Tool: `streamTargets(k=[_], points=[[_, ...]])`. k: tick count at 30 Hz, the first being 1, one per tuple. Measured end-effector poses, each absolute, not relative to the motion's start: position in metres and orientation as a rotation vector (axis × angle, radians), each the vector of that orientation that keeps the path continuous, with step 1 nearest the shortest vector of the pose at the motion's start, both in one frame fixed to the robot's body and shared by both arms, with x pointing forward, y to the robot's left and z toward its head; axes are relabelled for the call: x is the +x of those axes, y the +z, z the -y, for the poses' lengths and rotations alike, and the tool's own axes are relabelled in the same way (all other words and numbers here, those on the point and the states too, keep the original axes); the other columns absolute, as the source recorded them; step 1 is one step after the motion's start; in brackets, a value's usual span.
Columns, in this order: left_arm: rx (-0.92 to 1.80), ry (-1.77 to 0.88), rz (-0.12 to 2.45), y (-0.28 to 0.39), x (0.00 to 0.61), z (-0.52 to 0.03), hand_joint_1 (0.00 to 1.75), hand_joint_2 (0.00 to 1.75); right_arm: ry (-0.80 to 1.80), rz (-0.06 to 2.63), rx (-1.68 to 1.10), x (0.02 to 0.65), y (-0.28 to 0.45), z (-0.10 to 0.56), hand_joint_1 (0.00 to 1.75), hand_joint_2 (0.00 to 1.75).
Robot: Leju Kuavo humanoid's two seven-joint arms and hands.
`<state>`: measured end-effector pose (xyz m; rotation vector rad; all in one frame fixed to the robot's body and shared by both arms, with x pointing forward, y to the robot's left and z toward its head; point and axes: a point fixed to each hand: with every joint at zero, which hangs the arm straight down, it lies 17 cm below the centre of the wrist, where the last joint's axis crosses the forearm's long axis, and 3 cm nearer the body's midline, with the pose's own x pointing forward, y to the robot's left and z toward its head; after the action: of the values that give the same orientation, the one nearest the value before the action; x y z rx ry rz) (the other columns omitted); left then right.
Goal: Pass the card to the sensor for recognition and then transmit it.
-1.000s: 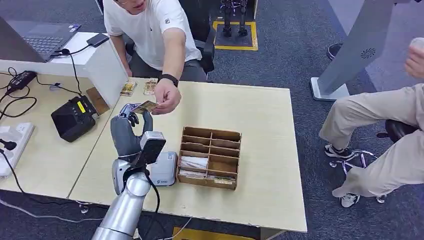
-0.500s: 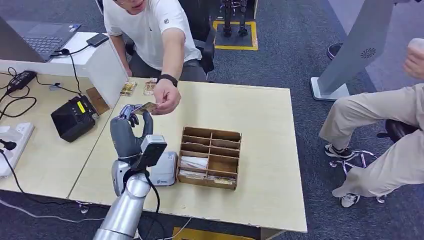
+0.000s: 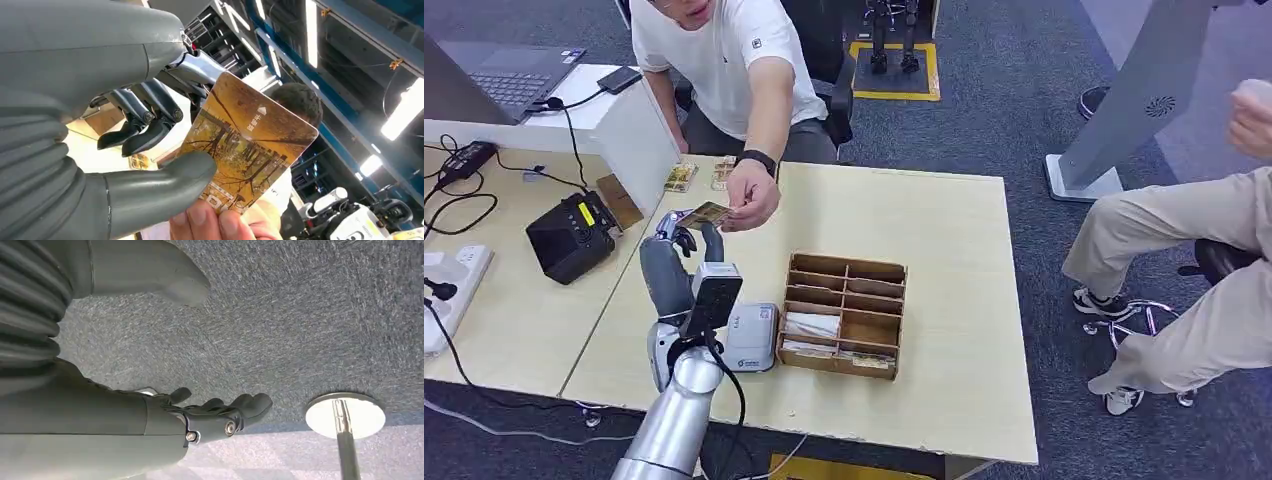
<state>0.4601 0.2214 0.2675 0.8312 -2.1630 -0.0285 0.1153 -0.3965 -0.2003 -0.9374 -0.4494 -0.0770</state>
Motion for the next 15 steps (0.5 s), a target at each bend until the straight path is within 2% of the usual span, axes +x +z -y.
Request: streamTargets(k=[15], points=[[0.826,-0.005,2.161,0.2645,0.4582,-0.2266,1.75,1.75,-0.024,0.480,-0.927,0.1230,-0.2001,0.3909,0.00,1.75]])
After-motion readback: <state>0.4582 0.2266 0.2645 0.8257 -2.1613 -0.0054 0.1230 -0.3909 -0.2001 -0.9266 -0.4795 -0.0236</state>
